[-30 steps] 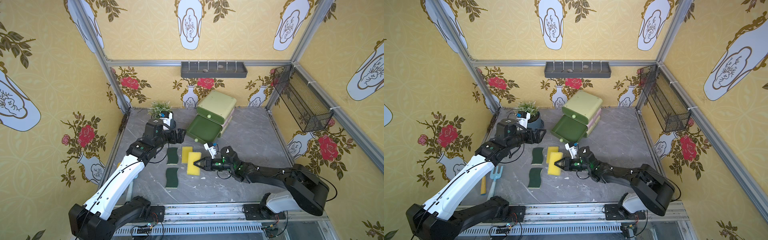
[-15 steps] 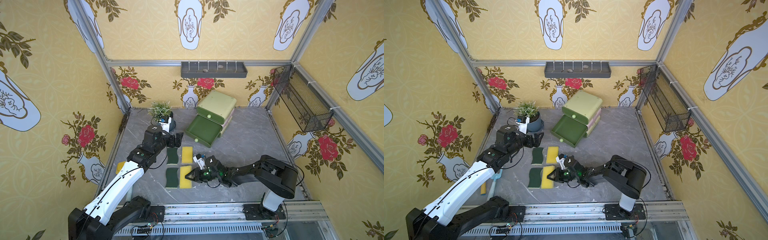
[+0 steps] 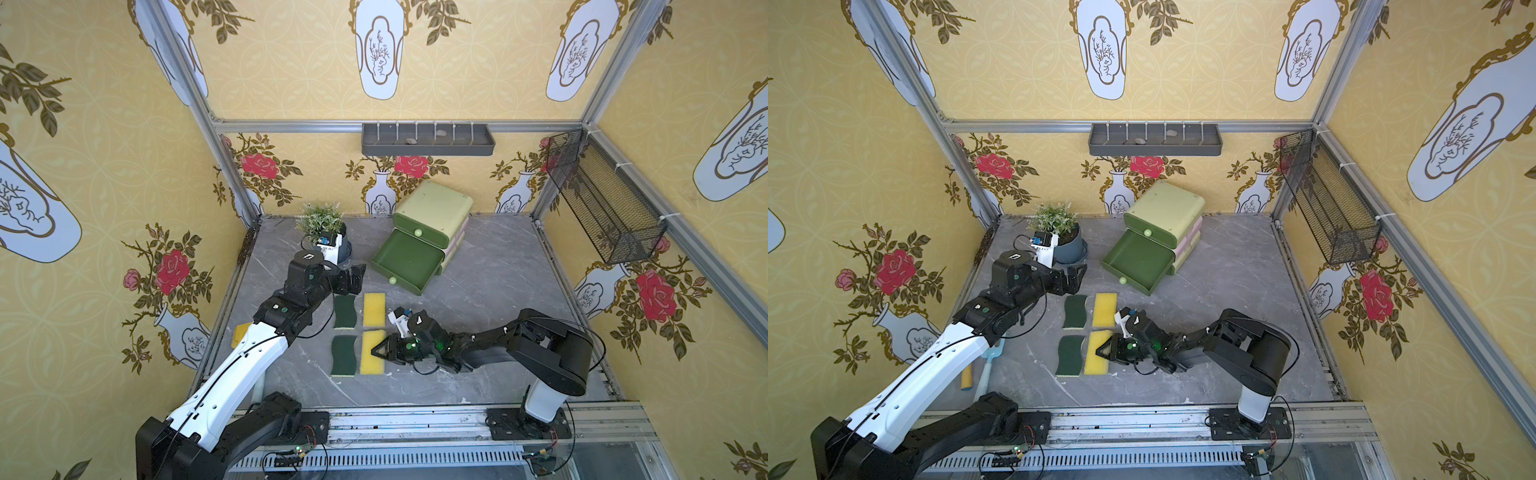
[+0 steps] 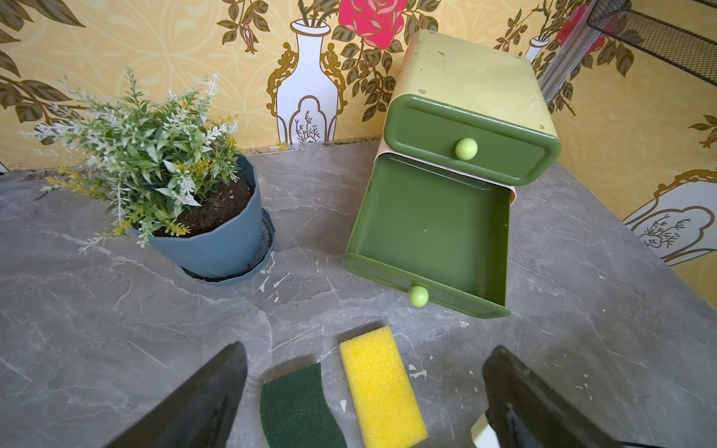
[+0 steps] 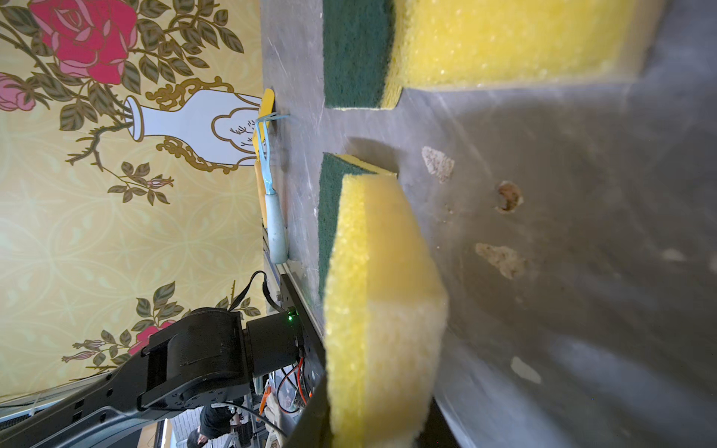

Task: Take the sponge out of the drawer
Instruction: Place the sponge at the center of the board.

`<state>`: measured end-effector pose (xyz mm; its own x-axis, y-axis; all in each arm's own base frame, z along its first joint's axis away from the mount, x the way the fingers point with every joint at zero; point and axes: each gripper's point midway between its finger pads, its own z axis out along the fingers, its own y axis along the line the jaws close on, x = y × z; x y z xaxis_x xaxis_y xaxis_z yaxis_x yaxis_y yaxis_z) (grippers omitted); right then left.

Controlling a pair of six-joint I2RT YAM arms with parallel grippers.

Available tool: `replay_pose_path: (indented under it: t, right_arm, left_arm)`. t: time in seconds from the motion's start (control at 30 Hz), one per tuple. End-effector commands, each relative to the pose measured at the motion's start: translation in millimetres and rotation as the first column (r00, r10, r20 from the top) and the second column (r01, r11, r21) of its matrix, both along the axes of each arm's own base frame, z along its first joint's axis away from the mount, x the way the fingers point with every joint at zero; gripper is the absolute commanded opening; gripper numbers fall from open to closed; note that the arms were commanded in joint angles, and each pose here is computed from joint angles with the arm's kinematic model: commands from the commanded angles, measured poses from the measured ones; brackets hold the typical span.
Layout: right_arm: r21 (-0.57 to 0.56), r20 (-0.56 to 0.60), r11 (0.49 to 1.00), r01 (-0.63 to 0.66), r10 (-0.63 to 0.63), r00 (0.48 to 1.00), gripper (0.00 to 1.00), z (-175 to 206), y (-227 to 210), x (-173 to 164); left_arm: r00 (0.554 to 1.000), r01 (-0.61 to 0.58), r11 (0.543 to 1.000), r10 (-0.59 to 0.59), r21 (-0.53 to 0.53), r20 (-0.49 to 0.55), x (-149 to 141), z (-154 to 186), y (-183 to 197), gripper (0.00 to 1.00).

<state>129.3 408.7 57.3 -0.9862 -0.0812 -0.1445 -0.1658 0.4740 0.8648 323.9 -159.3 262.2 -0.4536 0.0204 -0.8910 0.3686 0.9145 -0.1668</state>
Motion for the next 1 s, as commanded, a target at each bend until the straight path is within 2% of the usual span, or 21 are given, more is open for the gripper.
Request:
replay_pose_path:
  t: [0.0,0.37,0.8,0.97]
  right_arm:
    - [-0.044,0.002,0.999,0.001,-0.001,1.000,0.28,-8,0,1]
    - [-0.138,-0.012,0.990,0.016,-0.018,1.000,0.39,-22,-5,3]
    - [-0.298,0.050,0.954,0.038,-0.024,0.998,0.68,-25,-13,3]
    - [-0.360,0.067,0.932,0.047,-0.025,0.997,0.73,-29,-17,4]
  left_arm:
    - [1.000,0.007,1.000,-0.007,0.000,0.023,2,3,-1,1.00]
    - [1.000,0.013,1.000,-0.013,-0.002,0.017,2,3,-3,1.00]
    - [1.000,0.017,1.000,-0.017,-0.003,0.011,1,1,-3,1.00]
    - [1.000,0.018,1.000,-0.018,-0.005,0.013,1,2,-3,1.00]
